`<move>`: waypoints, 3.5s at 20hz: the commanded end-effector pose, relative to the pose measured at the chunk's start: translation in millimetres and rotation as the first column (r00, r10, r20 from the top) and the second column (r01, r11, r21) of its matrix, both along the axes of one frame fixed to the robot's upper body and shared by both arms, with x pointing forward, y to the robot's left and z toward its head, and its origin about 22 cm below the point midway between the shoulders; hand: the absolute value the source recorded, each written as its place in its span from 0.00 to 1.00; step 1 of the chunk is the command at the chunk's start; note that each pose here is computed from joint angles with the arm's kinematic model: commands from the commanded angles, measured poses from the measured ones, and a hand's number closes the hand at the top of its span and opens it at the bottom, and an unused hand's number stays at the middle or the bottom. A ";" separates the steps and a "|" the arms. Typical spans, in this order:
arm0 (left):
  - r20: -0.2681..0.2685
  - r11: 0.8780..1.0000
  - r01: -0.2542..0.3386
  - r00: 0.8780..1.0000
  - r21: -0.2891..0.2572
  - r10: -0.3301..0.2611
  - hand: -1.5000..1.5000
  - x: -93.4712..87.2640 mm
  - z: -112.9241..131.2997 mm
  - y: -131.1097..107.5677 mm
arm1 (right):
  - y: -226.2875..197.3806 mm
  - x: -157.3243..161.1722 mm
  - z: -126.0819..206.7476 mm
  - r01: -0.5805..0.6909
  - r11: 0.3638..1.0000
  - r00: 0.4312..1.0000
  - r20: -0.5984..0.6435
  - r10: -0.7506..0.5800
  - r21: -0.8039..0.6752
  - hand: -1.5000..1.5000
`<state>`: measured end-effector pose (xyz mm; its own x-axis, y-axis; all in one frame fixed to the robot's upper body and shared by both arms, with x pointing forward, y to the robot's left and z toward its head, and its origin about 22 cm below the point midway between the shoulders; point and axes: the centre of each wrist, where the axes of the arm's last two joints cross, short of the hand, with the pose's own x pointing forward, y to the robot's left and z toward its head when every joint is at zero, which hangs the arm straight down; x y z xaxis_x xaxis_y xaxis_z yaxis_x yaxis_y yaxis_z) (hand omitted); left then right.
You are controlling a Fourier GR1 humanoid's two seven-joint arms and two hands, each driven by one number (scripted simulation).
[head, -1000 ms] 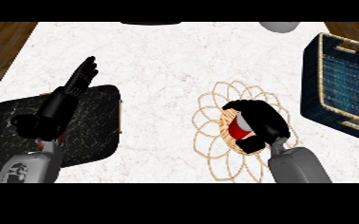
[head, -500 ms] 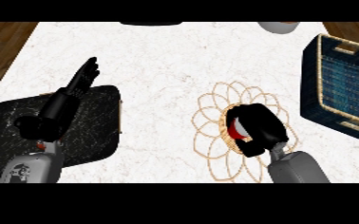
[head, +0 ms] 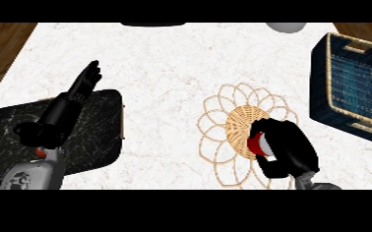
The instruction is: Pick the can from the placemat and place it in the basket
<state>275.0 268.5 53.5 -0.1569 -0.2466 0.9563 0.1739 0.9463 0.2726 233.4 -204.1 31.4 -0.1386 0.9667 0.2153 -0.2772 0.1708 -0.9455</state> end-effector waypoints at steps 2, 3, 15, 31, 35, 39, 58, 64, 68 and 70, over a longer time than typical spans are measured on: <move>0.006 1.000 0.007 1.000 0.010 -0.007 0.50 3.4 9.0 5.0 | -7.9 -40.7 23.8 0.157 0.986 0.987 0.020 -0.158 0.054 1.00; -0.001 1.000 -0.005 1.000 0.021 0.005 0.50 -0.3 6.4 5.3 | 3.1 -50.7 27.1 0.156 0.982 0.987 0.018 -0.159 0.108 1.00; 0.008 1.000 0.000 1.000 0.002 0.000 0.50 -4.5 9.2 10.2 | 5.1 -102.7 136.1 0.030 0.739 0.904 0.296 -0.307 0.673 1.00; -0.026 1.000 0.004 1.000 0.004 -0.004 0.50 8.1 -2.1 2.2 | -13.0 -63.6 216.7 0.213 0.747 0.781 0.350 -0.518 0.630 1.00; 0.002 1.000 0.016 1.000 0.002 -0.016 0.50 2.6 14.9 14.2 | -31.1 -47.1 240.5 0.253 0.722 0.728 0.365 -0.581 0.644 1.00; -0.003 1.000 0.007 1.000 0.003 -0.007 0.50 3.0 4.8 -10.5 | -67.1 -3.6 266.7 0.287 0.672 0.665 0.363 -0.653 0.683 1.00; 0.005 1.000 0.017 1.000 -0.021 -0.017 0.50 -3.6 17.5 -18.2 | -201.2 64.6 255.7 0.390 0.591 0.561 0.327 -0.760 0.706 1.00; -0.001 1.000 0.020 1.000 -0.014 -0.020 0.50 5.0 -10.5 0.2 | -230.9 90.8 209.1 0.390 0.585 0.504 0.367 -0.782 0.711 1.00; 0.008 1.000 0.015 1.000 0.007 -0.015 0.50 -1.3 9.1 -10.0 | -248.2 93.0 175.9 0.405 0.616 0.481 0.416 -0.772 0.676 1.00; 0.010 1.000 0.029 1.000 0.006 -0.029 0.50 6.1 24.7 -6.1 | -261.3 96.6 167.8 0.394 0.619 0.478 0.424 -0.769 0.680 1.00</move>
<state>278.8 264.8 58.9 -0.1647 -0.2452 0.9554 0.1930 0.9419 0.2750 323.1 -450.8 220.9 0.1437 0.6537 0.7430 0.6647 0.4925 -0.5618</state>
